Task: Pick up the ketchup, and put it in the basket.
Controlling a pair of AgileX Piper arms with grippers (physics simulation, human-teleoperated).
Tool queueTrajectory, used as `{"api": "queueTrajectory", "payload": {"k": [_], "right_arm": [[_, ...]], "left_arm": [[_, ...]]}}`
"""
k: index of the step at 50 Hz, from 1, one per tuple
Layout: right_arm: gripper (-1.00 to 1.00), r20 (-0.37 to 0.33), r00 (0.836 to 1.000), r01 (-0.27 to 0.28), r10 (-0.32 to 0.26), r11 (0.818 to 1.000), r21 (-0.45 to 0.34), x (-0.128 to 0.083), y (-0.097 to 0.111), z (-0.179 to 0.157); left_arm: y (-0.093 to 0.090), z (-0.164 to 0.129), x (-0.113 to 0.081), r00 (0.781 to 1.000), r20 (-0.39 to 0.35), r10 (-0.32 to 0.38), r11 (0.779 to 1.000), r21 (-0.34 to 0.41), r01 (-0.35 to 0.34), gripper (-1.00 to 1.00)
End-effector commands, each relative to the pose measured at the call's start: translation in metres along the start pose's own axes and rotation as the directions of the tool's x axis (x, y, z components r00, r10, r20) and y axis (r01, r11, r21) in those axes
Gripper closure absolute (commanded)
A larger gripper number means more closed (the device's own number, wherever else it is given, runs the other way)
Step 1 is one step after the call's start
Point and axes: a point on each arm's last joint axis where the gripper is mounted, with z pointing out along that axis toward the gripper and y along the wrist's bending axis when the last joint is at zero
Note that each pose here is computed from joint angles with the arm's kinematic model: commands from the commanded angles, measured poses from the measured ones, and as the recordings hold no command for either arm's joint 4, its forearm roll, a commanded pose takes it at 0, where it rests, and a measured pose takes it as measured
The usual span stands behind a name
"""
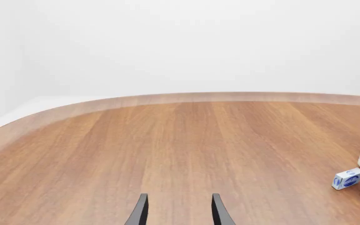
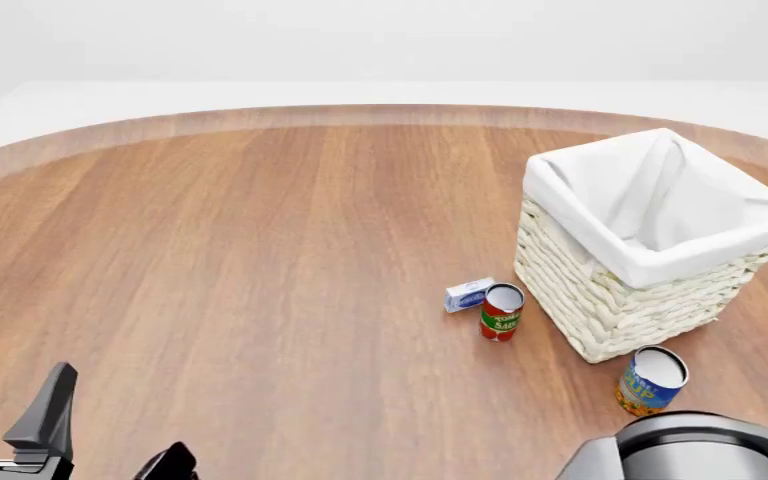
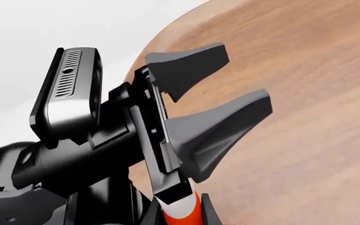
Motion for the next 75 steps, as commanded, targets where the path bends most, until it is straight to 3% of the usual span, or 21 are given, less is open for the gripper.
{"api": "queueTrajectory", "payload": {"k": [1, 50, 75], "right_arm": [[1.00, -0.006, 1.000, -0.020, 0.020, 1.000, 0.005, 0.000, 0.001, -0.002], [1.00, 0.063, 0.997, -0.054, 0.048, 0.994, 0.095, -0.022, -0.043, -0.024], [1.00, 0.128, 0.991, -0.068, 0.046, 0.983, 0.170, -0.054, -0.075, -0.038]], "left_arm": [[0.000, 0.000, 0.000, 1.000, 0.000, 0.000, 1.000, 0.000, 0.000, -1.00], [0.000, 0.000, 0.000, 1.000, 0.000, 0.000, 1.000, 0.000, 0.000, -1.00], [0.000, 0.000, 0.000, 1.000, 0.000, 0.000, 1.000, 0.000, 0.000, -1.00]]}}
